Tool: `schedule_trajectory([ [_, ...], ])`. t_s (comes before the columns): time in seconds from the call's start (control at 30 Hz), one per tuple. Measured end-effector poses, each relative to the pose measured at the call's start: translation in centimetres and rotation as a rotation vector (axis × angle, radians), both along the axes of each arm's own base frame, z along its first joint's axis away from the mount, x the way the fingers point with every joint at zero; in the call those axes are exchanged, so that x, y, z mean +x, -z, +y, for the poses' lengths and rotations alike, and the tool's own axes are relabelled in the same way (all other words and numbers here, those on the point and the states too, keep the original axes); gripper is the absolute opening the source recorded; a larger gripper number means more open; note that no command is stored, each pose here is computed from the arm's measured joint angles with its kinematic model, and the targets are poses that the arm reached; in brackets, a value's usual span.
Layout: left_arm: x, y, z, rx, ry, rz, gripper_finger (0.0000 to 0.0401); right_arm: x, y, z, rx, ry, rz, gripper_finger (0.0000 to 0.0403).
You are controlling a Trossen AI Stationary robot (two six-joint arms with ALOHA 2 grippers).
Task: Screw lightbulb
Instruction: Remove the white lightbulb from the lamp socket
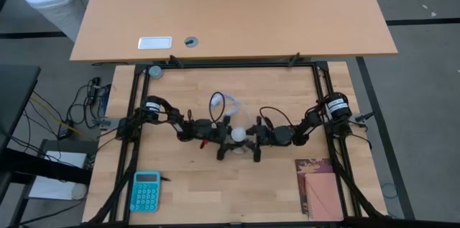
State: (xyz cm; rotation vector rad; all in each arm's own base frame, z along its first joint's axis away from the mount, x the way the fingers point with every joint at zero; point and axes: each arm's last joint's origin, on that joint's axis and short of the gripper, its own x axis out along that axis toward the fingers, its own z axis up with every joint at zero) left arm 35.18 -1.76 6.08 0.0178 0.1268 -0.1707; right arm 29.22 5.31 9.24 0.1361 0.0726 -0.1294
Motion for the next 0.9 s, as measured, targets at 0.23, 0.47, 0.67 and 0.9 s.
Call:
schedule_trajectory([
  [0.23, -0.1, -0.1, -0.3, -0.011, 0.134, -0.011, 0.0194, 0.5, -0.2, -1.4, 0.006, -0.210, -0.018, 0.0165],
  [0.47, -0.1, -0.1, -0.3, -0.010, 0.140, -0.014, 0.0194, 0.6, -0.2, -2.0, -0.002, -0.249, -0.021, 0.0166],
  [0.67, 0.0, -0.2, -0.2, -0.015, 0.114, -0.013, 0.0194, 0.6, -0.3, -1.9, 0.030, -0.199, -0.026, 0.0188],
  [0.9, 0.0, -0.2, -0.1, -0.008, 0.066, -0.009, 0.0193, 0.5, 0.0, -1.6, 0.061, -0.092, -0.009, 0.0263],
])
